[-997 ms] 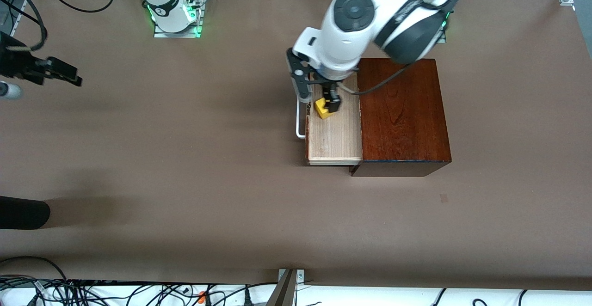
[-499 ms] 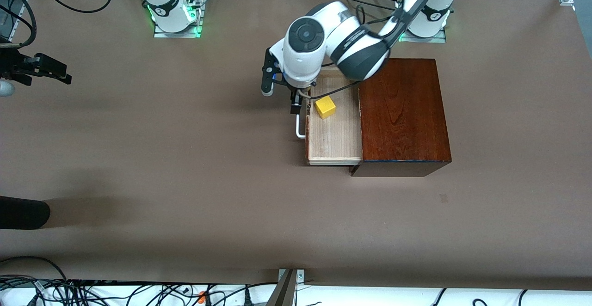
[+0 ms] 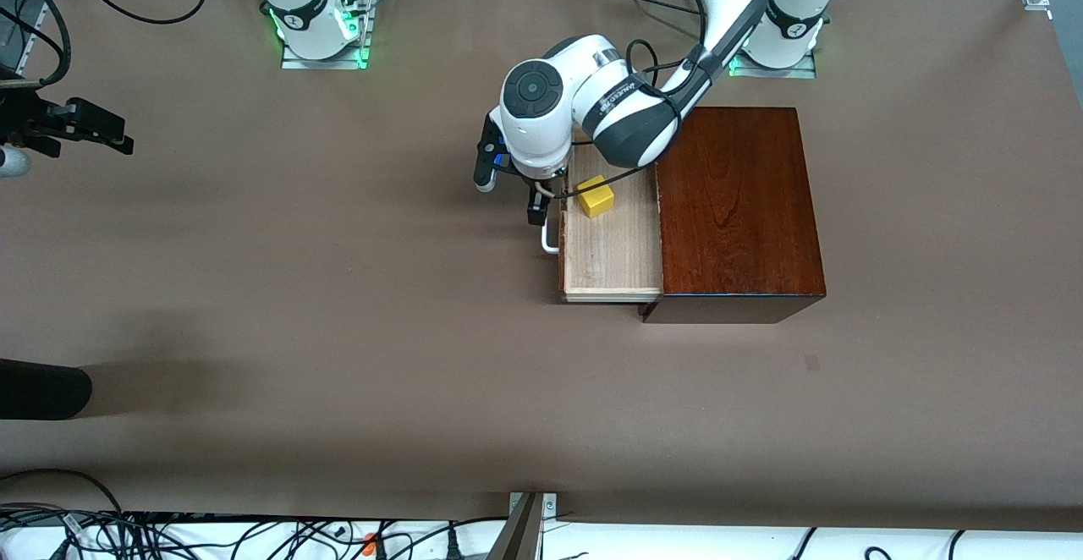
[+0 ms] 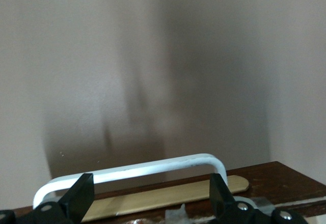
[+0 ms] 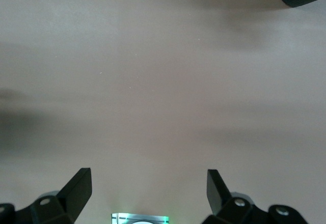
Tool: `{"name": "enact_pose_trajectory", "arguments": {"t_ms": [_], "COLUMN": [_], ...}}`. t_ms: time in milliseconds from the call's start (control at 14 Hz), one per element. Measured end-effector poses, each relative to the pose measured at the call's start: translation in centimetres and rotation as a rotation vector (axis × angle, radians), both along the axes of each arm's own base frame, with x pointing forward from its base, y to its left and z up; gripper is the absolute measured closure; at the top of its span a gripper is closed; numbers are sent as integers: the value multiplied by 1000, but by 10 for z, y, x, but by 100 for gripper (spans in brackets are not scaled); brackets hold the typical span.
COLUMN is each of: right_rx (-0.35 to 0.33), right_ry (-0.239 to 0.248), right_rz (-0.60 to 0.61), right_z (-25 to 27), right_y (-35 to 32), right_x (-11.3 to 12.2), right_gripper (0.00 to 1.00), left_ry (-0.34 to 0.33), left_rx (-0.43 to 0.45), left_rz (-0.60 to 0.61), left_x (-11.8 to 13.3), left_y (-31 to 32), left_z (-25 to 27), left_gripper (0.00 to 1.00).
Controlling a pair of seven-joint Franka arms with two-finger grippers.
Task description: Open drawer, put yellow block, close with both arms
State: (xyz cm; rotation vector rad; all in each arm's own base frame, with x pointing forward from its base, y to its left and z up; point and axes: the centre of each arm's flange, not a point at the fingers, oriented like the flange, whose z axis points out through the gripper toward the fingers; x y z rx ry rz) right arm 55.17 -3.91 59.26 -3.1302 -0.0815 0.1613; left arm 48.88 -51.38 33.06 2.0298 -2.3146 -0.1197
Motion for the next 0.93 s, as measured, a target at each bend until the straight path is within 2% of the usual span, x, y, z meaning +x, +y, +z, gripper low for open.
{"name": "enact_pose_trajectory", "arguments": {"t_ms": [214,926], "right_rx": [0,0], "right_ry": [1,1], "right_rz": [3,6], "right_z": [0,0], "right_y": [1,3], "right_x": [0,0], "right_gripper": [0,0], "left_ry": [11,4], "left_rx": [27,93], "left_rz": [18,37], "left_x": [9,7], "left_y": [11,15], "left_z": [0,1], "left_gripper": [0,0]}}
